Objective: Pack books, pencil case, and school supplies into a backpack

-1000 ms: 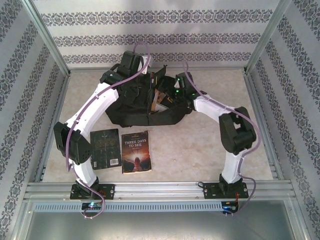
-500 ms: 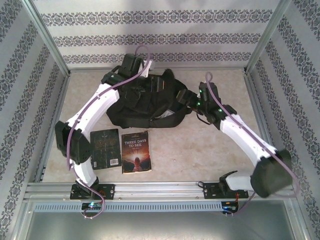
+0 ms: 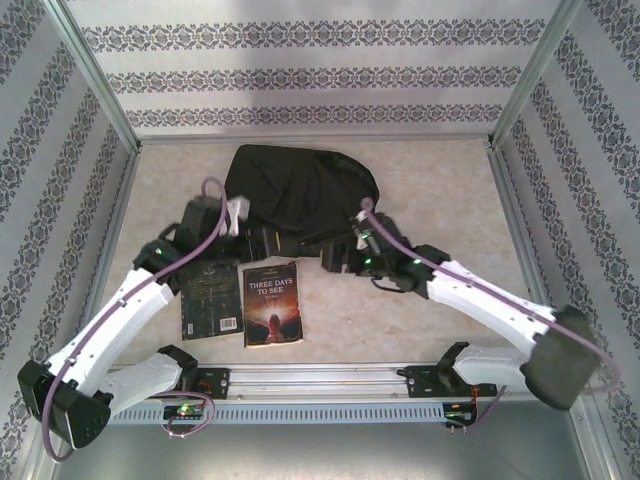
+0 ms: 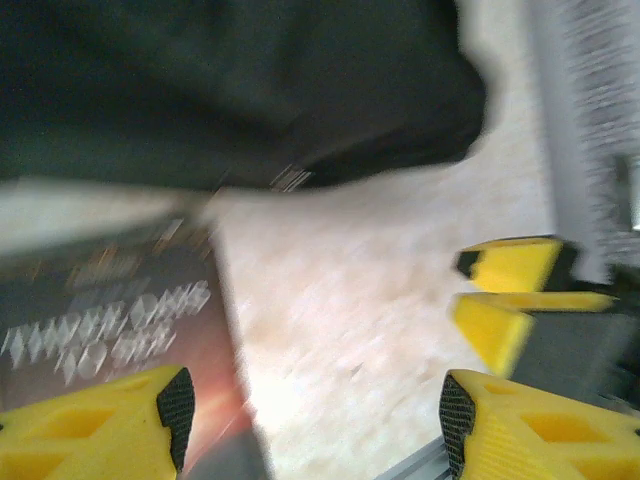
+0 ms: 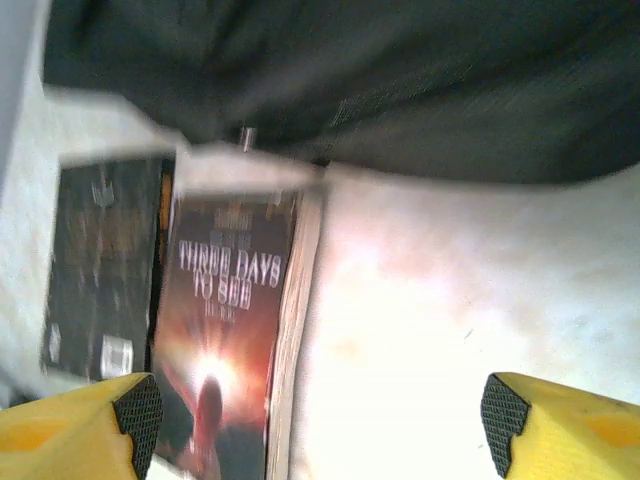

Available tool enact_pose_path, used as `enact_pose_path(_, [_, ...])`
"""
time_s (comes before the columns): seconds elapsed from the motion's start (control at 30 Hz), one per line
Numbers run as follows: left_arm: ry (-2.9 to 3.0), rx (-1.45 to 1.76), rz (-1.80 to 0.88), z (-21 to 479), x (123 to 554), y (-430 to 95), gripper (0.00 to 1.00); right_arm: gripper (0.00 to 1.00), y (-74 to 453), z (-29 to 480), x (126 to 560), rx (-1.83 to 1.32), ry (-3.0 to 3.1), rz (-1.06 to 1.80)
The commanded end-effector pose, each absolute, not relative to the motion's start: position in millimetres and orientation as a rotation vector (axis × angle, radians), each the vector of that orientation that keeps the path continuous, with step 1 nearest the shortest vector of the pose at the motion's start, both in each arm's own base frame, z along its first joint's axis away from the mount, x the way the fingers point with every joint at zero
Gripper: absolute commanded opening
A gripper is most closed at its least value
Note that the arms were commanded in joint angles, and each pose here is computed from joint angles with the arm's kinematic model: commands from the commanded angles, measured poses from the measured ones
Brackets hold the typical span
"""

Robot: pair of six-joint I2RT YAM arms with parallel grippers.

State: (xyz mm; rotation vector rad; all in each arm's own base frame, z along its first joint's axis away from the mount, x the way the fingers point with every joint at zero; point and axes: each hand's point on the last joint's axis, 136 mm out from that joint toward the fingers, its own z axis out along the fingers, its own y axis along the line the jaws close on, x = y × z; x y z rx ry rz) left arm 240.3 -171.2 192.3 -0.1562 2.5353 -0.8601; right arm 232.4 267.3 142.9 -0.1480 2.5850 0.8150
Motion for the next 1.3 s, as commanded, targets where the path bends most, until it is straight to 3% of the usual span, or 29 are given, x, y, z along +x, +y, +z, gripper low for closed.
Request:
enact_pose_path(0.0, [2.621, -0.438, -0.822, 144.9, 213.8, -148.5, 0.66, 0.83, 299.7, 132.4, 209.6, -0.297, 2.686, 0.873])
enact_pose_path(0.27, [2.713, -0.617, -0.821, 74.5, 175.1, -135.0, 0.61, 0.68, 349.4, 78.8, 202.5, -0.278, 2.871, 0.966])
enact_pose_path(0.47, [2.703, -0.622, -0.807, 58.9, 170.1, -130.4, 0.53, 0.67, 366.4, 58.5, 211.5, -0.262, 2.908, 0.974])
enact_pose_path(0.77, [2.745, -0.631, -0.767, 38.0, 166.0, -127.9, 0.49, 0.53, 388.5, 40.6, 216.5, -0.202, 2.925, 1.09])
enact_pose_path(1.13, [2.815, -0.644, -0.677, 12.1, 161.4, -122.8, 0.49, 0.28, 392.4, 46.8, 209.0, -0.214, 2.92, 1.18])
enact_pose_path(1.27, [2.825, -0.637, -0.665, 9.9, 162.1, -123.4, 0.48, 0.15, 393.1, 46.2, 207.2, -0.212, 2.917, 1.202])
